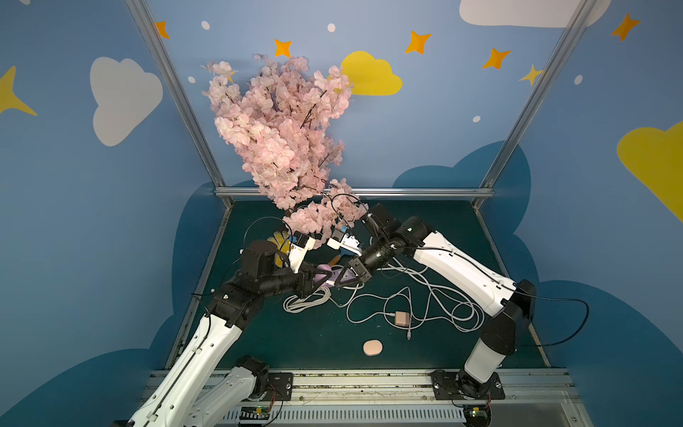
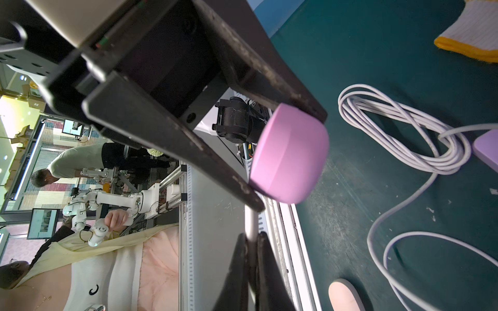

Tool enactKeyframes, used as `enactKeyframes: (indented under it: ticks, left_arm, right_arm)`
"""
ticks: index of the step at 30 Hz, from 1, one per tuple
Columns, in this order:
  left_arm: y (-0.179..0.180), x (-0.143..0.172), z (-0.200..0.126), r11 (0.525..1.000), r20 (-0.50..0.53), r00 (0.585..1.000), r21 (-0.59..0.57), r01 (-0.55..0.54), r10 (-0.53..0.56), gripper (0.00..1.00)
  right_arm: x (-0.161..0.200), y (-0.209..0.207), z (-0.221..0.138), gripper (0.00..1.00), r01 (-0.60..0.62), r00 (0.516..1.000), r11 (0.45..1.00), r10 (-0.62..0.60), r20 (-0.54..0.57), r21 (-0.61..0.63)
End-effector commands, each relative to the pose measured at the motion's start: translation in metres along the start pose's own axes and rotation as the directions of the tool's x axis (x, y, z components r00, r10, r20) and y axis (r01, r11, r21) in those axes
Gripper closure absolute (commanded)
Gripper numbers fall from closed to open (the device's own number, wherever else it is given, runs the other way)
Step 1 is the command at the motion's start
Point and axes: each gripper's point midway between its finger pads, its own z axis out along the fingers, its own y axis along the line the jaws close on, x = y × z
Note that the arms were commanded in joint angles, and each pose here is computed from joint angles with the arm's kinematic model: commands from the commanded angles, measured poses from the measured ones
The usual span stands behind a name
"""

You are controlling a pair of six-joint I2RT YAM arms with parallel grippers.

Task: Charge the bluetooth headset
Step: Insert the charging cable into the bluetooth headset.

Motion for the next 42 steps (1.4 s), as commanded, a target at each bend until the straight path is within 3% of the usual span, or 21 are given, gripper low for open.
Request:
enactKeyframes:
  ticks: [1,8,42]
  left_arm:
    - [-0.012,-0.010,-0.005,0.999,0.039,0.999,0.050,-0.020,0.018,0.97]
    - [-0.014,-0.007,-0.006,0.998,0.026,1.000,0.066,-0.007,0.006,0.97]
    - [-0.016,-0.003,-0.006,0.996,0.003,1.000,0.083,0.016,-0.016,0.97]
  right_arm:
    - [-0.004,-0.010,0.000,1.00,0.012,1.000,0.998,-0.011,-0.004,0.057]
    - [-0.008,-0.020,-0.003,1.00,0.002,1.000,0.994,-0.002,0.008,0.108]
    - [-0.029,0.001,0.004,1.00,0.015,0.999,0.998,-0.018,0.043,0.061]
